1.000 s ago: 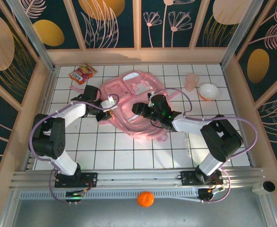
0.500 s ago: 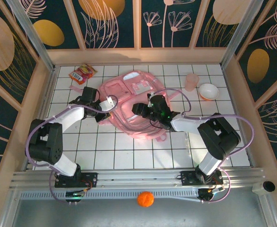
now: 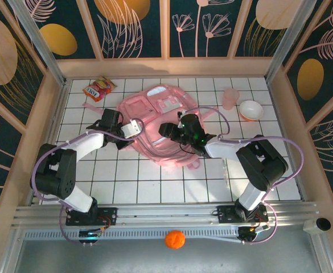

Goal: Pack the student bag

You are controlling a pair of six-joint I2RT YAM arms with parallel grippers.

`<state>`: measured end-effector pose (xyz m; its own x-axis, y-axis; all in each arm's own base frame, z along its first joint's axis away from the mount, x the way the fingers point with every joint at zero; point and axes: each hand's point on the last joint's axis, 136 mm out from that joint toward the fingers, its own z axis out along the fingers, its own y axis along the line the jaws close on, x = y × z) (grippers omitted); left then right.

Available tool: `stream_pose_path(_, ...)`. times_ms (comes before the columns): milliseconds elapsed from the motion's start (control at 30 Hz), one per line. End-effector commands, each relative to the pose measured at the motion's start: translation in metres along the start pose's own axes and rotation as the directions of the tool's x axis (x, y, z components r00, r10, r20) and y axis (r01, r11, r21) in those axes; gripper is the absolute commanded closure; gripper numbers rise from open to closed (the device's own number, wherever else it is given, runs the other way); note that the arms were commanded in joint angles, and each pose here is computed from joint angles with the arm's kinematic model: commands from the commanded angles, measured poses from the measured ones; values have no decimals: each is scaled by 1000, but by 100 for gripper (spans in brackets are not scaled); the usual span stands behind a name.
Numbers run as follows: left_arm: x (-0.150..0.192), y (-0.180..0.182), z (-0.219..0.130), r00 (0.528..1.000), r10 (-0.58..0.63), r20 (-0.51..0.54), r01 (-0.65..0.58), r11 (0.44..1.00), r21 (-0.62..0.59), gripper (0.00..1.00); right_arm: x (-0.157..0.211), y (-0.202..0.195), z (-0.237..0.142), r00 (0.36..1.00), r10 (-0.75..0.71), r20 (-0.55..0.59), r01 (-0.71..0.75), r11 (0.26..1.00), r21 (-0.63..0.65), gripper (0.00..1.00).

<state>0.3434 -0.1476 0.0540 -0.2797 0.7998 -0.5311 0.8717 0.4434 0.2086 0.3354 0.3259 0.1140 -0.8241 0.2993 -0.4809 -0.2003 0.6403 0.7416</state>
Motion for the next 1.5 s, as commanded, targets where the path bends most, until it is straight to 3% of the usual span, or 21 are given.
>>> stream_pose_path(0,-4,1,6,999,-32,6,32,999,14,72,7,-22,4,1000,13,-9,-12,998,59,40)
stream_pose_path(333,-13,20,-7,1000,-27,17,28,997,-68,83,7,-26,4,1000,8,-13,-7,998,67,40)
stream_pose_path(467,-1,31,-10,998,-45,-37,40,992,-124,88,8,-27,4,1000,8,-14,-7,997,70,40)
stream_pose_path(633,-9,38,-22,998,-55,12,56,986,-157,82,9,-30,4,1000,12,-17,-10,997,82,40)
stream_pose_path(767,-19,25,-25,996,-45,72,52,994,-98,81,9,-29,4,1000,15,-18,-14,997,77,40)
stream_pose_path(1000,-26,8,-23,991,-53,124,55,998,-10,92,9,-28,4,1000,17,-16,-16,997,71,41)
stream_pose_path(1200,-43,-19,-35,976,-11,218,-6,997,76,93,10,-34,8,999,49,-19,-48,995,88,41)
stream_pose_path(1400,-34,-60,-26,982,100,162,-121,984,131,91,15,-46,14,993,118,-20,-115,988,105,43)
stream_pose_path(1467,-31,-65,-22,984,104,144,-124,982,140,86,15,-46,14,992,126,-16,-124,987,98,43)
